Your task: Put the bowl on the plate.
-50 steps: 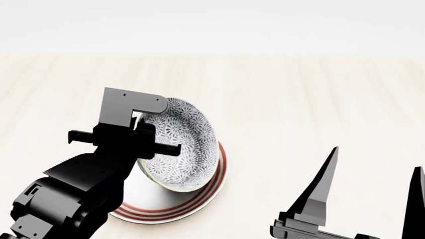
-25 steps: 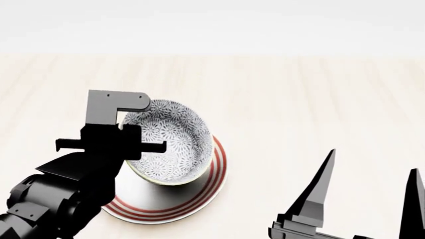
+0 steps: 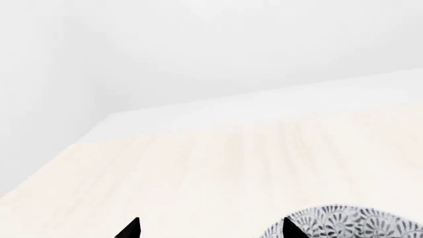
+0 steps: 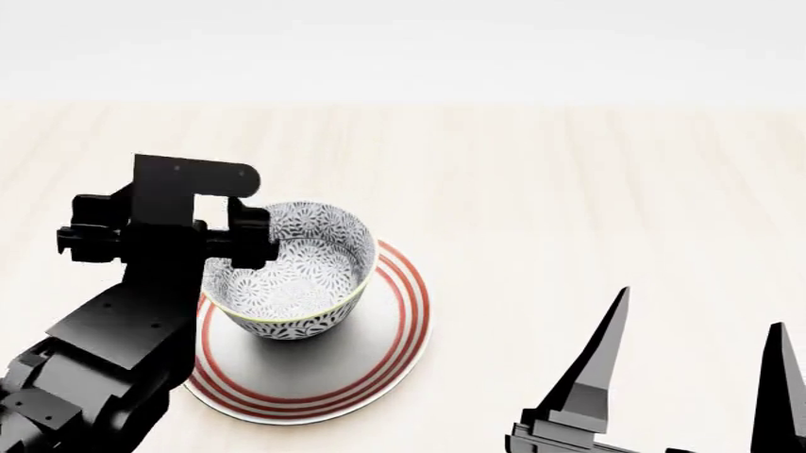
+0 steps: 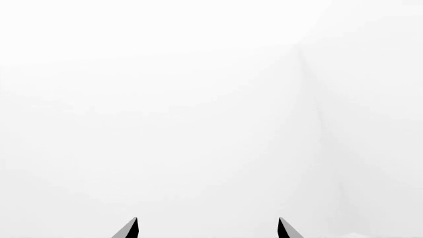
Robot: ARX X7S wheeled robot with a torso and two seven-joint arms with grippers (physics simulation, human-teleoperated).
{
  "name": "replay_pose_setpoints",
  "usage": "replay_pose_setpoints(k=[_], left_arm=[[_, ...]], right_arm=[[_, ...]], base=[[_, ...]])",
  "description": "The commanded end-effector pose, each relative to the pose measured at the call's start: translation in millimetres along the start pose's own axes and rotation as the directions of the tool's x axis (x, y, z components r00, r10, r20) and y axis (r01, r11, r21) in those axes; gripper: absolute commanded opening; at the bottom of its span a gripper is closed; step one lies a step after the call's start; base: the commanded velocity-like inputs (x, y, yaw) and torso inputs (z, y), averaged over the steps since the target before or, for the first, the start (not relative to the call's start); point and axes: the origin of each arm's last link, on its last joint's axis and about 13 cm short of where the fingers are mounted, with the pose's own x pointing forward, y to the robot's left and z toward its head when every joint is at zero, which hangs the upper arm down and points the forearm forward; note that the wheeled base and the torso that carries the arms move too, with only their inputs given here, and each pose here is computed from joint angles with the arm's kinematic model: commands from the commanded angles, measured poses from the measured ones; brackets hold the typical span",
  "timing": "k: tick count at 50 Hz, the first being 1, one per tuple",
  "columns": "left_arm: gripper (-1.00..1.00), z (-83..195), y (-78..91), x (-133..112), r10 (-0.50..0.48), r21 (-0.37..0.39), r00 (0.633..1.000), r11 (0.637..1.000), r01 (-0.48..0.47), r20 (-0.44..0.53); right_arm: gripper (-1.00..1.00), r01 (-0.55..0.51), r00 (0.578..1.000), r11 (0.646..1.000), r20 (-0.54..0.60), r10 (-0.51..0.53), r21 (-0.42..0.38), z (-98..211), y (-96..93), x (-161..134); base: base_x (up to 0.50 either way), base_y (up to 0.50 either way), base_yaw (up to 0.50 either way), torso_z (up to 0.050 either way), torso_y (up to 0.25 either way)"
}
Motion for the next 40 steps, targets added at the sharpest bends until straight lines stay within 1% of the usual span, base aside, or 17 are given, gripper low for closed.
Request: replay_pose_setpoints(k=[1, 4, 5, 6, 9, 11, 12, 14, 15, 20, 23, 24, 25, 27, 30, 32, 40], left_arm=[[1.0, 35, 15.9, -19, 0.068, 0.025, 0.934, 0.996, -0.082, 0.35], [1.0, 37, 19.9, -26, 0.07, 0.025, 0.922, 0.996, -0.086, 0.38], [1.0, 39, 52.2, -34, 0.163, -0.023, 0.897, 0.985, -0.169, 0.411], [1.0, 46, 38.1, -49, 0.088, -0.044, 0.9, 0.996, -0.076, 0.427], [1.0, 48, 58.0, -73, 0.108, -0.06, 0.86, 0.994, -0.09, 0.499], [1.0, 41, 76.3, -90, 0.161, -0.083, 0.816, 0.987, -0.139, 0.555], [1.0, 40, 76.4, -91, 0.161, -0.083, 0.816, 0.987, -0.139, 0.555], [1.0, 28, 93.6, -106, 0.216, -0.132, 0.787, 0.976, -0.171, 0.578], [1.0, 18, 101.5, -114, 0.24, -0.157, 0.787, 0.971, -0.182, 0.569], [1.0, -1, 114.8, -131, 0.3, -0.193, 0.752, 0.954, -0.23, 0.587], [1.0, -7, 125.5, -143, 0.382, -0.236, 0.688, 0.924, -0.301, 0.618], [1.0, -7, 127.9, -145, 0.357, -0.212, 0.685, 0.933, -0.291, 0.635], [1.0, -6, 131.5, -147, 0.404, -0.238, 0.649, 0.913, -0.331, 0.645], [1.0, -10, 135.0, -152, 0.411, -0.239, 0.649, 0.909, -0.341, 0.64], [1.0, -16, 139.9, -151, 0.454, -0.249, 0.624, 0.886, -0.391, 0.636], [1.0, -21, 138.8, -149, 0.449, -0.235, 0.636, 0.888, -0.395, 0.628], [1.0, -21, 137.6, -149, 0.452, -0.237, 0.625, 0.886, -0.399, 0.636]], right_arm=[[1.0, -0.005, 1.0, 1.0, 0.008, 0.005, -0.009, 1, -0.3, 1], [1.0, -0.005, 1.0, 1.0, 0.007, 0.005, -0.008, 1, -0.2, 1], [1.0, -0.007, 1.0, 1.0, 0.004, 0.007, -0.01, 0, 0.0, 1], [1.0, -0.008, 1.0, 1.0, 0.005, 0.008, -0.01, 1, 0.2, 0], [1.0, -0.012, 1.0, 1.0, 0.005, 0.012, -0.012, 1, 1.1, 0], [1.0, -0.015, 1.0, 1.0, 0.004, 0.015, -0.014, 1, 1.3, 0], [1.0, -0.015, 1.0, 1.0, 0.004, 0.015, -0.014, 1, 1.4, 0], [1.0, -0.017, 1.0, 1.0, 0.0, 0.017, -0.016, 0, 2.0, -1], [1.0, -0.021, 1.0, 1.0, -0.005, 0.021, -0.018, -2, 2.5, -2], [1.0, -0.03, 0.999, 0.999, -0.014, 0.03, -0.022, -4, 4.7, -5], [1.0, -0.035, 0.999, 0.999, -0.017, 0.035, -0.026, -4, 5.6, -5], [1.0, -0.034, 0.999, 0.999, -0.016, 0.033, -0.026, -4, 5.3, -5], [1.0, -0.034, 0.999, 0.999, -0.017, 0.033, -0.027, -5, 5.3, -5], [1.0, -0.034, 0.999, 0.999, -0.013, 0.034, -0.03, -4, 4.9, -5], [1.0, -0.032, 0.999, 0.999, -0.011, 0.031, -0.032, -5, 4.6, -5], [1.0, -0.034, 0.999, 0.999, -0.012, 0.033, -0.033, -5, 4.6, -6], [1.0, -0.028, 1.0, 0.999, -0.009, 0.028, -0.036, -6, 3.6, -4]], base=[[0.0, 0.0, 0.0, 0.0, 0.0], [0.0, 0.0, 0.0, 0.0, 0.0], [0.0, 0.0, 0.0, 0.0, 0.0], [0.0, 0.0, 0.0, 0.0, 0.0], [0.0, 0.0, 0.0, 0.0, 0.0], [0.0, 0.0, 0.0, 0.0, 0.0], [0.0, 0.0, 0.0, 0.0, 0.0], [0.0, 0.0, 0.0, 0.0, 0.0], [0.0, 0.0, 0.0, 0.0, 0.0], [0.0, 0.0, 0.0, 0.0, 0.0], [0.0, 0.0, 0.0, 0.0, 0.0], [0.0, 0.0, 0.0, 0.0, 0.0], [0.0, 0.0, 0.0, 0.0, 0.0], [0.0, 0.0, 0.0, 0.0, 0.0], [0.0, 0.0, 0.0, 0.0, 0.0], [0.0, 0.0, 0.0, 0.0, 0.0], [0.0, 0.0, 0.0, 0.0, 0.0]])
